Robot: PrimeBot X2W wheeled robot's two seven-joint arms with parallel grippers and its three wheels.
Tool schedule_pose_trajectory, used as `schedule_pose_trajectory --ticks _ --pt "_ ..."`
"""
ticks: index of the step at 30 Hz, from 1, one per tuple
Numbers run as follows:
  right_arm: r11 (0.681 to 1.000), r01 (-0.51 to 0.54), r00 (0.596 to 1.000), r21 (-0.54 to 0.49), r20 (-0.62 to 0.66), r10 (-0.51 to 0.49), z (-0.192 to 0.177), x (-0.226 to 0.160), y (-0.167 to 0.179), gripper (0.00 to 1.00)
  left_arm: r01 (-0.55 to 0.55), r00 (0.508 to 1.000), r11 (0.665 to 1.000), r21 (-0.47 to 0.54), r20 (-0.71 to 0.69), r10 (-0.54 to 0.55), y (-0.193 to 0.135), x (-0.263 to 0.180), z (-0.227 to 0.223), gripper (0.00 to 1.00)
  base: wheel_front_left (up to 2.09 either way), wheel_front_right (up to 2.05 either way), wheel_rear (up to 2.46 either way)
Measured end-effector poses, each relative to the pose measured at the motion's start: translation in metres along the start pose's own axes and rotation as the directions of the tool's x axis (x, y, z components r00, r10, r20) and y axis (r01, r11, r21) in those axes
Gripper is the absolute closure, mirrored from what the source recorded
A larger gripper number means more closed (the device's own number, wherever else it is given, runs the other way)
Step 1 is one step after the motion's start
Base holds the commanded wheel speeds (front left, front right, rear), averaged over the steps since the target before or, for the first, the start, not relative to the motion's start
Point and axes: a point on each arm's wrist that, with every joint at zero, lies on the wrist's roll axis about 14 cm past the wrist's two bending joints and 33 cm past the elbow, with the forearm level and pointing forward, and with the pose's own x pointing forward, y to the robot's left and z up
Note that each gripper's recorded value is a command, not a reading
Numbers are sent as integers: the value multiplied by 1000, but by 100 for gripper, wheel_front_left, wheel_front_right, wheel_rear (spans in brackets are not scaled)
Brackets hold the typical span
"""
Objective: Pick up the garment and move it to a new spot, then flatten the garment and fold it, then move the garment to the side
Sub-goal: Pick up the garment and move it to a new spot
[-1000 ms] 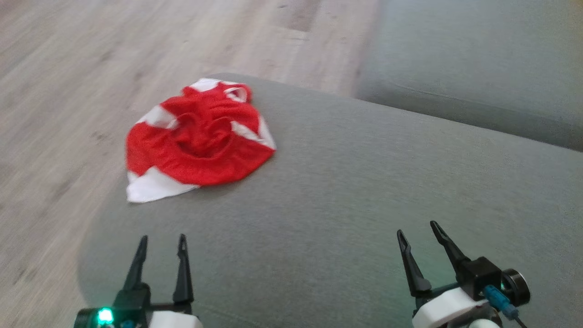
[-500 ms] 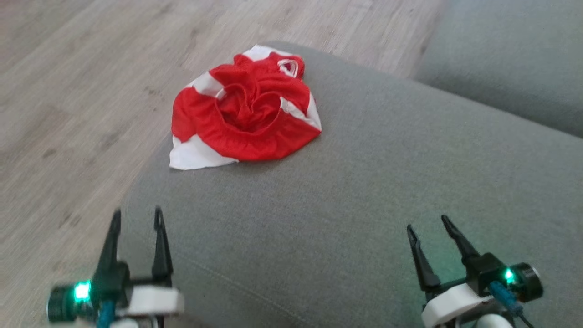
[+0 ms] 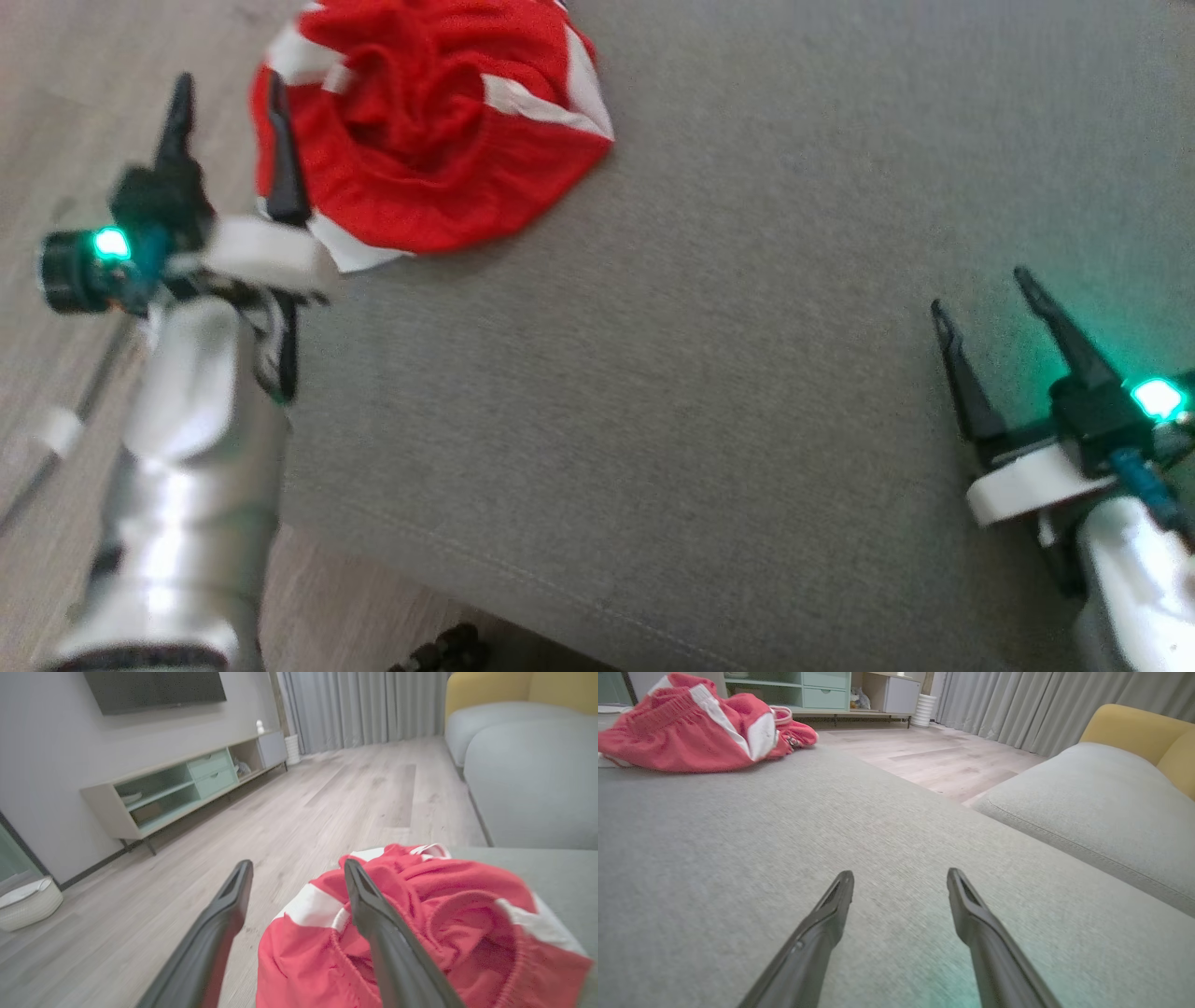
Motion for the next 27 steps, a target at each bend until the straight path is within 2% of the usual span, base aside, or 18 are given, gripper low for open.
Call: schedule_pose_trajectory --ticks 4,7,13,14,15,18,22,24,27 --pt "999 45 999 -5 -3 -45 -14 3 -26 0 -12 984 1000 20 -176 15 -8 34 -41 0 0 0 0" --pt "997 77 997 -6 7 -77 -20 4 -42 0 27 963 999 18 -267 -22 -29 48 -69 0 0 0 0" --pt "993 115 993 7 25 -115 -30 4 -57 0 87 893 996 35 -445 -62 -54 42 -134 0 0 0 0" --pt "993 119 993 8 25 -119 -31 5 -59 0 87 896 995 44 -440 -59 -55 43 -136 75 0 0 0" --pt "992 122 992 8 25 -122 -31 5 -60 0 88 906 994 64 -420 -53 -55 47 -134 100 0 0 0" --pt "992 128 991 9 29 -128 -27 4 -61 0 96 948 987 130 -315 -51 -54 67 -102 100 0 0 0" --pt "989 149 988 19 30 -149 -16 1 -60 0 101 994 975 198 -54 -92 -58 94 -15 100 0 0 0" --pt "987 155 988 31 21 -155 -11 -3 -55 0 108 989 970 220 76 -128 -65 95 30 100 0 0 0" --pt "985 164 986 60 15 -165 -1 -15 -42 0 145 955 957 250 216 -201 -78 83 81 100 0 0 0"
